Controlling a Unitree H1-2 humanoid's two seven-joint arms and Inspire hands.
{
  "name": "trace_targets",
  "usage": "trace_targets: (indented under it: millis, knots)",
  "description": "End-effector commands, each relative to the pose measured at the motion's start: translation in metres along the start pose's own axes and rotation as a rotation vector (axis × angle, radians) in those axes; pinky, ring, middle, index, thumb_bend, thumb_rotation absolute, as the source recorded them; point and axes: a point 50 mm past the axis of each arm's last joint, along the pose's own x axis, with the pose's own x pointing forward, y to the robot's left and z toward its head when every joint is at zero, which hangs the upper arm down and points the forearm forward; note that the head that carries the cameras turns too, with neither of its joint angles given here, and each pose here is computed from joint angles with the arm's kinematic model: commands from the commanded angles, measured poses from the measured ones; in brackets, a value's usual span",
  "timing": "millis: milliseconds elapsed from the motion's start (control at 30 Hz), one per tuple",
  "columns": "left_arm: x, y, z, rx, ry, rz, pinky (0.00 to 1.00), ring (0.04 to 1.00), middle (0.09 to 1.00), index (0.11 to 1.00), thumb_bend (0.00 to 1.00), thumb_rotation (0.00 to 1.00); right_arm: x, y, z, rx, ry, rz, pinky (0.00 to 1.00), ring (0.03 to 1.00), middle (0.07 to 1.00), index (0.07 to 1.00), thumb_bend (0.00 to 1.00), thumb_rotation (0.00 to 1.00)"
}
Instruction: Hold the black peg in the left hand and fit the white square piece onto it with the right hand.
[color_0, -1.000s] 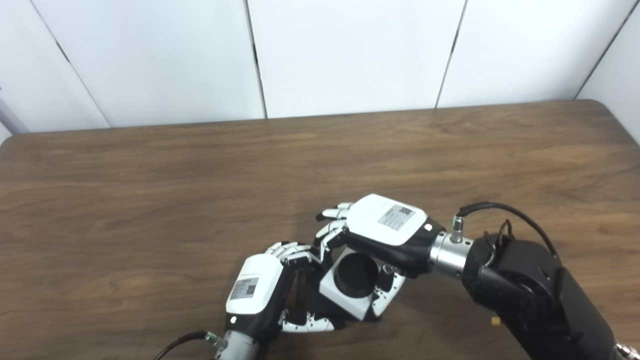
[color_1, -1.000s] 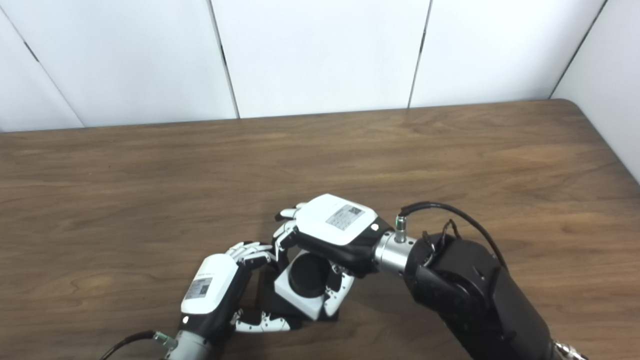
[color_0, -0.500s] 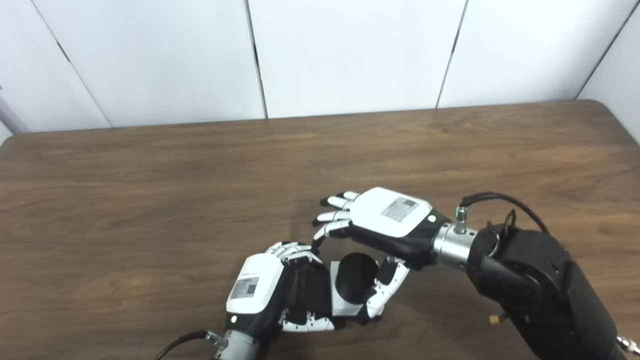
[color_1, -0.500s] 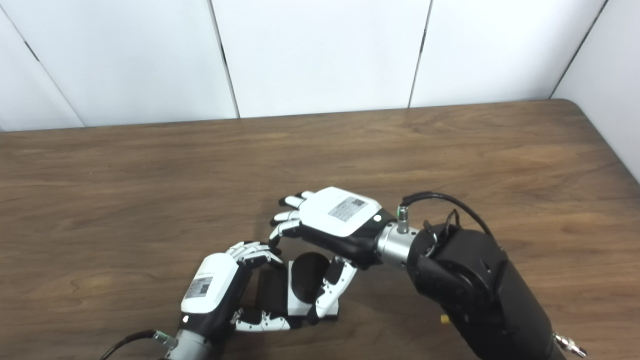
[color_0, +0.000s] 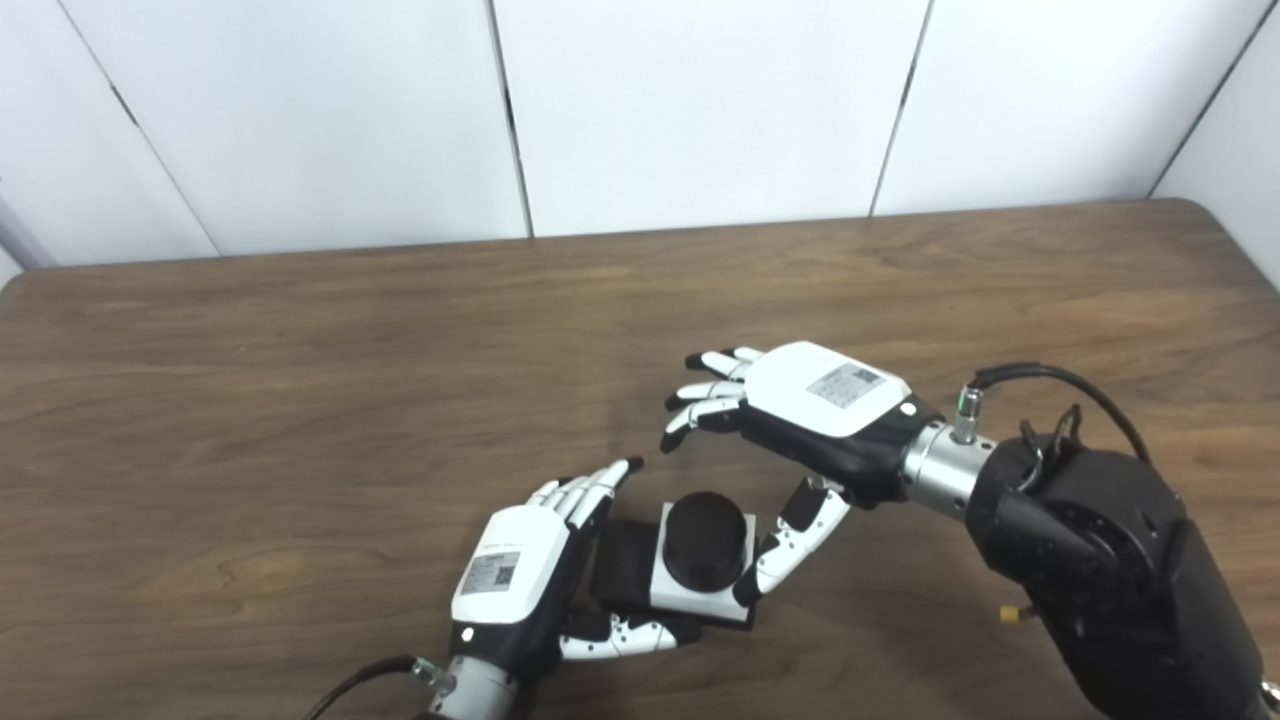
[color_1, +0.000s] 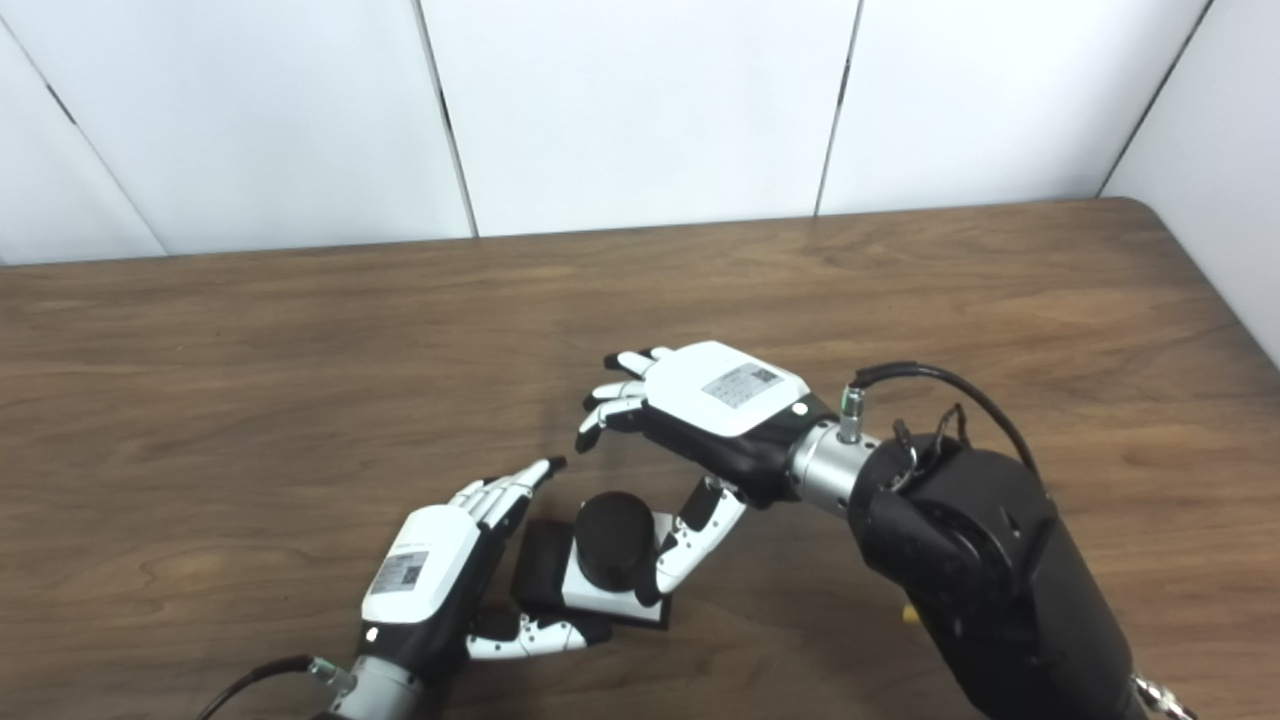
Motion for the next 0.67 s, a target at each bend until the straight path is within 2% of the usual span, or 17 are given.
trace_targets:
  millis: [0, 133, 233, 367, 400, 467, 533, 600, 633]
  knots:
    - [-0.001, 0.014, 0.001, -0.012, -0.035, 0.036, 0.91, 0.908, 0.941, 0.986, 1.0, 0.65, -0.007, -0.013, 0.0, -0.016, 0.005, -0.065, 1.0, 1.0, 0.904, 0.787, 1.0, 0.48]
    - [-0.007, 0.028, 0.002, -0.05, -0.043, 0.062, 0.91, 0.925, 0.962, 0.997, 1.0, 0.69, -0.013, -0.013, -0.006, 0.034, 0.013, -0.094, 1.0, 0.996, 0.9, 0.787, 1.0, 0.47]
    - [-0.013, 0.037, -0.001, -0.076, -0.03, 0.081, 0.89, 0.919, 0.961, 1.0, 1.0, 0.67, -0.018, -0.013, -0.012, 0.087, 0.028, -0.113, 1.0, 0.999, 0.9, 0.796, 1.0, 0.47]
    - [-0.025, 0.052, -0.009, -0.218, 0.046, 0.154, 0.8, 0.915, 0.968, 0.999, 1.0, 0.66, -0.035, -0.002, -0.03, 0.269, 0.077, -0.174, 0.87, 0.985, 0.907, 0.831, 0.94, 0.55]
    - [-0.027, 0.054, -0.013, -0.278, 0.053, 0.193, 0.8, 0.928, 0.972, 0.993, 1.0, 0.66, -0.04, 0.006, -0.035, 0.318, 0.094, -0.202, 0.84, 0.985, 0.944, 0.891, 0.86, 0.66]
    - [-0.031, 0.056, -0.021, -0.367, 0.059, 0.252, 0.83, 0.948, 0.976, 0.981, 1.0, 0.68, -0.049, 0.022, -0.042, 0.38, 0.125, -0.253, 0.84, 0.994, 0.983, 0.954, 0.8, 0.76]
    - [-0.033, 0.059, -0.027, -0.419, 0.063, 0.288, 0.89, 0.968, 0.992, 0.995, 0.99, 0.78, -0.055, 0.035, -0.047, 0.425, 0.145, -0.299, 0.89, 0.999, 0.996, 0.988, 0.74, 0.9]
    - [-0.036, 0.062, -0.033, -0.475, 0.073, 0.317, 0.91, 0.97, 0.993, 0.999, 0.97, 0.82, -0.062, 0.048, -0.051, 0.481, 0.171, -0.347, 0.92, 1.0, 1.0, 0.998, 0.72, 0.93]
    - [-0.037, 0.063, -0.036, -0.505, 0.077, 0.33, 0.94, 0.985, 0.998, 1.0, 0.91, 0.88, -0.065, 0.054, -0.052, 0.507, 0.186, -0.372, 0.94, 1.0, 1.0, 1.0, 0.67, 0.97]
